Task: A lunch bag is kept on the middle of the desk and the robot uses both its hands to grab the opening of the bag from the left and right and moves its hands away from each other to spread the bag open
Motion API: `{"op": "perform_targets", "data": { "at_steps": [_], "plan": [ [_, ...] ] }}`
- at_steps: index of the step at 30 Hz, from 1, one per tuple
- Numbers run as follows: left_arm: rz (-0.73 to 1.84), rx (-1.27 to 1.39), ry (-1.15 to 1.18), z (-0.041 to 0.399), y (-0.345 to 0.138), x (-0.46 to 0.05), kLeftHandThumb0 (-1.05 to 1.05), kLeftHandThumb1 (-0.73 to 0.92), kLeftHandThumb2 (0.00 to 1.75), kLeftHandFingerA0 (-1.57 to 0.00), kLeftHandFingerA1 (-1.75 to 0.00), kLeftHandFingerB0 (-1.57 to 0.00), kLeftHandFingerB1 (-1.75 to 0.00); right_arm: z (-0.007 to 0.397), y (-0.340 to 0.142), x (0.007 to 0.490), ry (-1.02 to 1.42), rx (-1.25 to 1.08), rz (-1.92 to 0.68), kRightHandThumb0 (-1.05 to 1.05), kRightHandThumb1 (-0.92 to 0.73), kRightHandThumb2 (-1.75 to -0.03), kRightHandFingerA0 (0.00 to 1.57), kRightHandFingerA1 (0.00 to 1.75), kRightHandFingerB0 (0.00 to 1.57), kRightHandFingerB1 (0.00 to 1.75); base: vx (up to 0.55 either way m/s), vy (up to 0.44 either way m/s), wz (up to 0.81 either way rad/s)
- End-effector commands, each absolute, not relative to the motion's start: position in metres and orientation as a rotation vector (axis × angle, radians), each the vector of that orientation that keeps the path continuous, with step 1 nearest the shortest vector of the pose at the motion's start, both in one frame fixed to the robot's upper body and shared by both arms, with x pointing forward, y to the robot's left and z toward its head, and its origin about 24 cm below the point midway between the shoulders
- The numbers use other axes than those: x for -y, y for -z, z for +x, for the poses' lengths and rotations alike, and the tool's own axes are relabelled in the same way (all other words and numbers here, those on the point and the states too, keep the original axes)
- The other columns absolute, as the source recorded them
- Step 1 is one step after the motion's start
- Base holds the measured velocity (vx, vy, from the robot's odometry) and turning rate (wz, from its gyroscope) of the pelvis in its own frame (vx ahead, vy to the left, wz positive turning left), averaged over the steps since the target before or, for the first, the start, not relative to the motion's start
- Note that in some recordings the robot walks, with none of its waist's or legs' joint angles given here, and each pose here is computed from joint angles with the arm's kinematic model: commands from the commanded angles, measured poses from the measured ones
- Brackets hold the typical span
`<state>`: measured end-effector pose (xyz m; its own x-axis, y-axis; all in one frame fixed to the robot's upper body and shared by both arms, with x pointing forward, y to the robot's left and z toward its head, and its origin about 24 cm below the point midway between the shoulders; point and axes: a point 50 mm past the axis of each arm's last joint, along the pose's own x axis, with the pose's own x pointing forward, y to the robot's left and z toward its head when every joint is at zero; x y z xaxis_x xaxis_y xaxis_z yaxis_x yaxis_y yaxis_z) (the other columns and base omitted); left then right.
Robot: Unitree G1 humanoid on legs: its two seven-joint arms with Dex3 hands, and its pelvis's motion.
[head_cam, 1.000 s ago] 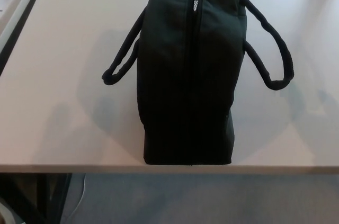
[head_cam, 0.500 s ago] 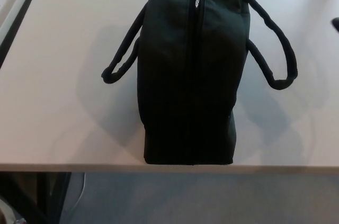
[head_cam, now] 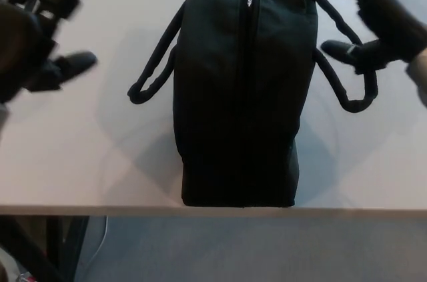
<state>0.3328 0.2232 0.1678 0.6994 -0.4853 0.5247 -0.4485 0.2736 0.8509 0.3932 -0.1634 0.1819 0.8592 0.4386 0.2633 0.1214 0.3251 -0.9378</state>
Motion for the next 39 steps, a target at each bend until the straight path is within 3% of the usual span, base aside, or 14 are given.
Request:
{"op": "perform_targets", "data": {
  "at_steps": [1, 3, 4, 5, 15, 17, 18, 24, 25, 30, 31, 37, 38, 39],
  "plan": [
    [1.615, 1.341, 0.423, 0.316, -0.104, -0.175, -0.54, 0.52, 0.76, -0.03, -0.39, 0.0, -0.26, 0.4, -0.191, 0.091, -0.505, 0.718, -1.678, -0.6, -0.51, -0.78, 0.16, 0.39, 0.11, 0.39, 0.0, 0.0, 0.0],
    [1.643, 1.343, 0.442, 0.314, -0.099, -0.176, -0.58, 0.34, 0.77, 0.0, -0.38, 0.0, -0.34, 0.399, -0.192, 0.087, -0.517, 0.73, -1.679, -0.59, -0.51, -0.77, 0.16, 0.39, 0.11, 0.38, 0.0, 0.0, 0.0],
    [1.644, 1.345, 0.441, 0.314, -0.098, -0.176, -0.57, 0.45, 0.72, -0.04, -0.39, 0.0, -0.26, 0.399, -0.193, 0.086, -0.52, 0.731, -1.682, -0.54, -0.64, -0.61, 0.22, 0.29, 0.15, 0.28, 0.0, 0.0, 0.0],
    [1.637, 1.347, 0.438, 0.313, -0.097, -0.176, -0.55, 0.44, 0.71, -0.06, -0.4, 0.0, -0.27, 0.399, -0.194, 0.083, -0.522, 0.732, -1.684, -0.59, -0.52, -0.77, 0.15, 0.39, 0.11, 0.38, 0.0, 0.0, 0.0],
    [1.517, 1.343, 0.441, 0.312, -0.089, -0.166, -0.34, 0.59, 0.59, -0.19, -0.4, -0.06, -0.35, 0.398, -0.191, 0.076, -0.513, 0.771, -1.66, -0.56, -0.53, -0.77, 0.19, 0.4, 0.13, 0.38, 0.0, 0.0, 0.0],
    [1.486, 1.344, 0.433, 0.311, -0.084, -0.163, -0.3, 0.58, 0.57, -0.22, -0.4, -0.06, -0.38, 0.398, -0.186, 0.075, -0.514, 0.772, -1.67, -0.49, -0.64, -0.61, 0.27, 0.31, 0.19, 0.28, 0.0, 0.0, 0.0],
    [1.48, 1.336, 0.435, 0.311, -0.083, -0.163, -0.24, 0.38, 0.89, -0.12, -0.52, 0.0, -0.49, 0.397, -0.184, 0.075, -0.516, 0.773, -1.67, -0.48, -0.63, -0.6, 0.28, 0.31, 0.22, 0.29, 0.0, 0.0, 0.0],
    [1.419, 1.327, 0.425, 0.309, -0.074, -0.158, -0.2, 0.4, 0.92, -0.15, -0.52, -0.02, -0.48, 0.395, -0.163, 0.077, -0.56, 0.748, -1.701, -0.57, -0.51, -0.8, 0.31, 0.45, 0.22, 0.42, 0.0, 0.0, 0.0],
    [1.413, 1.329, 0.425, 0.309, -0.075, -0.158, -0.2, 0.4, 0.92, -0.16, -0.53, -0.05, -0.49, 0.394, -0.159, 0.078, -0.569, 0.739, -1.705, -0.51, -0.66, -0.61, 0.38, 0.33, 0.29, 0.3, 0.0, 0.0, 0.0],
    [1.416, 1.312, 0.375, 0.311, -0.081, -0.164, -0.23, 0.38, 0.92, -0.2, -0.55, -0.11, -0.51, 0.39, -0.144, 0.083, -0.58, 0.752, -1.698, -0.45, -0.67, -0.6, 0.45, 0.34, 0.35, 0.31, 0.0, 0.0, 0.0],
    [1.416, 1.299, 0.377, 0.311, -0.082, -0.166, -0.25, 0.54, 0.65, -0.29, -0.46, -0.23, -0.35, 0.389, -0.141, 0.084, -0.583, 0.752, -1.709, -0.44, -0.68, -0.6, 0.45, 0.34, 0.35, 0.32, 0.0, 0.0, 0.0],
    [1.353, 1.311, 0.35, 0.308, -0.084, -0.171, -0.24, 0.55, 0.6, -0.44, -0.55, -0.43, -0.35, 0.389, -0.134, 0.089, -0.591, 0.739, -1.732, -0.43, -0.69, -0.61, 0.51, 0.36, 0.42, 0.34, 0.0, 0.0, 0.0],
    [1.35, 1.304, 0.351, 0.308, -0.086, -0.171, -0.27, 0.57, 0.57, -0.7, -0.61, -0.78, -0.49, 0.388, -0.133, 0.09, -0.591, 0.734, -1.727, -0.4, -0.65, -0.6, 0.56, 0.37, 0.47, 0.36, 0.0, 0.0, 0.0],
    [1.346, 1.295, 0.352, 0.307, -0.087, -0.172, -0.27, 0.57, 0.57, -0.7, -0.61, -0.78, -0.49, 0.388, -0.131, 0.091, -0.591, 0.729, -1.721, -0.4, -0.65, -0.6, 0.56, 0.37, 0.47, 0.36, 0.0, 0.0, 0.0]
  ]
}}
